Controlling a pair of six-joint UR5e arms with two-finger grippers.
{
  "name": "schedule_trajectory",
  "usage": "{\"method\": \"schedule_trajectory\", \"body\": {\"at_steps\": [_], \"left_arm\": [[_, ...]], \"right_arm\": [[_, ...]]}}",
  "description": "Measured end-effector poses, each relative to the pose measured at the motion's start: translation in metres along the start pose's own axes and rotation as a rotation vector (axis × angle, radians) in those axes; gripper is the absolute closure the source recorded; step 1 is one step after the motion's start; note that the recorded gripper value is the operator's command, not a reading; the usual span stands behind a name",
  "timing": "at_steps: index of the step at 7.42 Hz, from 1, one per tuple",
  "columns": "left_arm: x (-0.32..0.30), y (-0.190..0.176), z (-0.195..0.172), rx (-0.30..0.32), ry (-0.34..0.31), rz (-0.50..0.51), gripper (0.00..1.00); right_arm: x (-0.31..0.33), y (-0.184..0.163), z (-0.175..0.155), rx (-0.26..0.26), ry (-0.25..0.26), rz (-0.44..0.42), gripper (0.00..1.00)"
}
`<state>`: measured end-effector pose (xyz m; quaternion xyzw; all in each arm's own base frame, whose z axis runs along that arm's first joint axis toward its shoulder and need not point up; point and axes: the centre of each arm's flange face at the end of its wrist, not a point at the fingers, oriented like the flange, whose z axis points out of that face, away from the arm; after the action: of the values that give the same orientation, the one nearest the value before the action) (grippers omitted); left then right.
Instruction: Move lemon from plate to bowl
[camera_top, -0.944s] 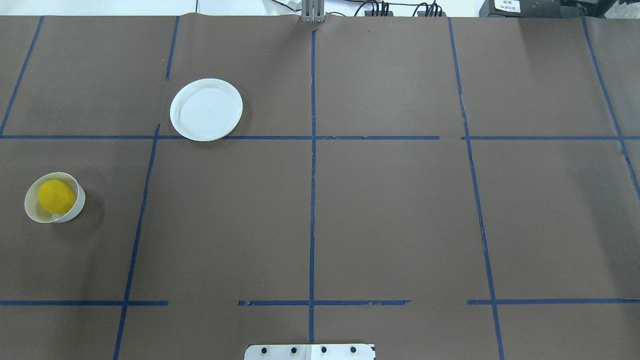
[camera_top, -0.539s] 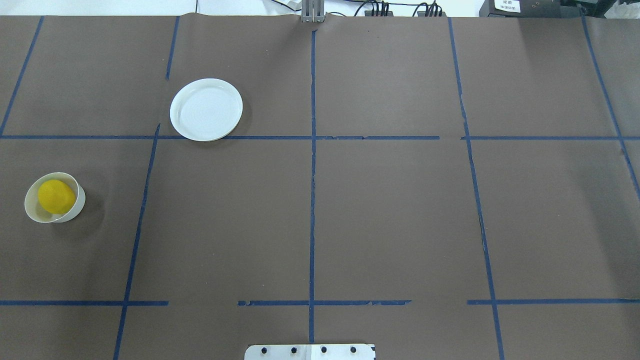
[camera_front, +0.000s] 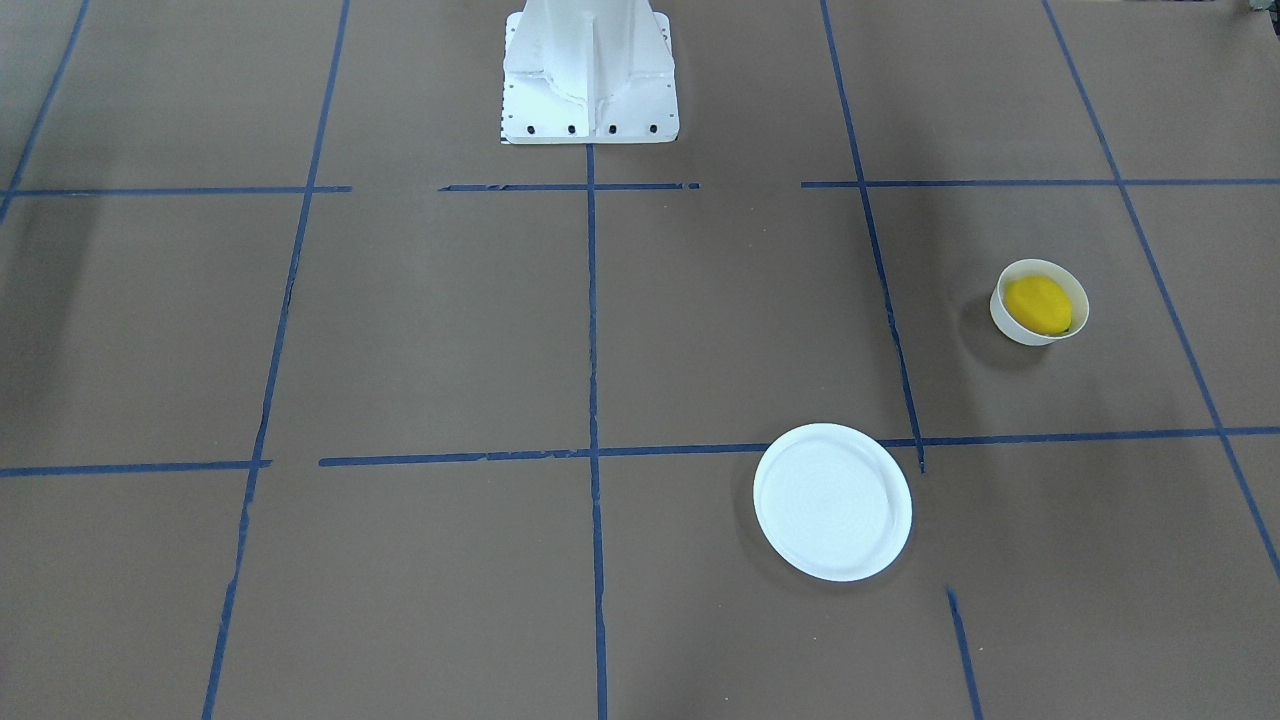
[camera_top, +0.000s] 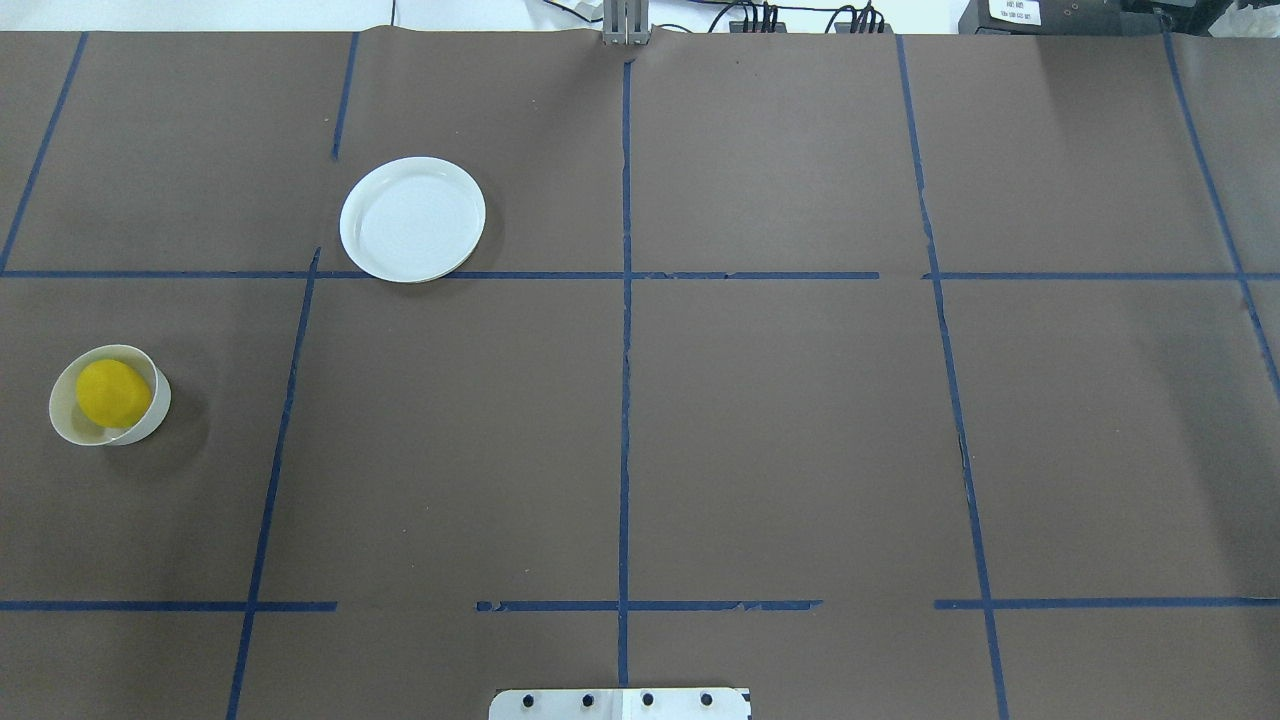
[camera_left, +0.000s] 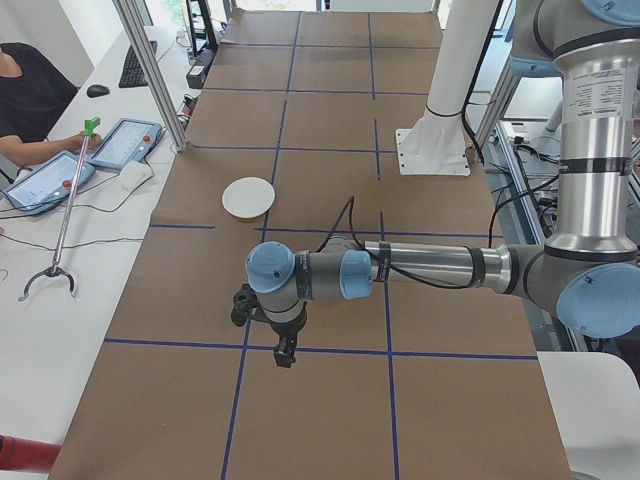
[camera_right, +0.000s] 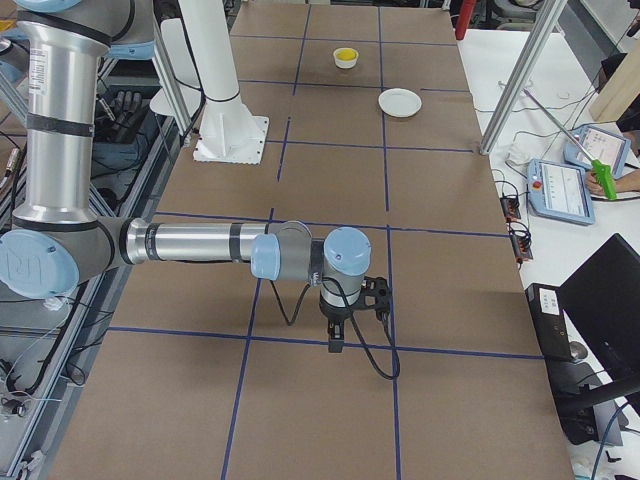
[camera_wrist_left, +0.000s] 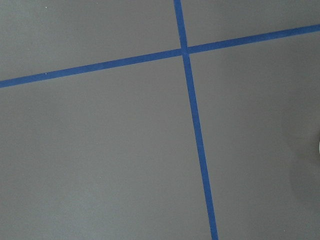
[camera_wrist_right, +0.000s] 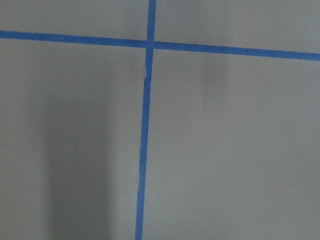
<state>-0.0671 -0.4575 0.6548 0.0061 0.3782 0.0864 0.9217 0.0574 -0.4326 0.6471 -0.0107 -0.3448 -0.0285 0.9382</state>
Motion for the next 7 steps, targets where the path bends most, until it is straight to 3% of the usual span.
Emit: {"method": "schedule_trajectory", "body": {"at_steps": [3, 7], "left_arm": [[-0.0025, 0.0043, -0.0034, 0.020, 0.049, -0.018, 0.00], [-0.0023, 0.0042, -0.0057, 0.028, 0.053, -0.017, 0.00]], "right_arm": [[0.0000, 0.0000, 0.0000, 0.000, 0.000, 0.000, 0.00], [0.0000, 0.0000, 0.0000, 0.000, 0.000, 0.000, 0.00]]}}
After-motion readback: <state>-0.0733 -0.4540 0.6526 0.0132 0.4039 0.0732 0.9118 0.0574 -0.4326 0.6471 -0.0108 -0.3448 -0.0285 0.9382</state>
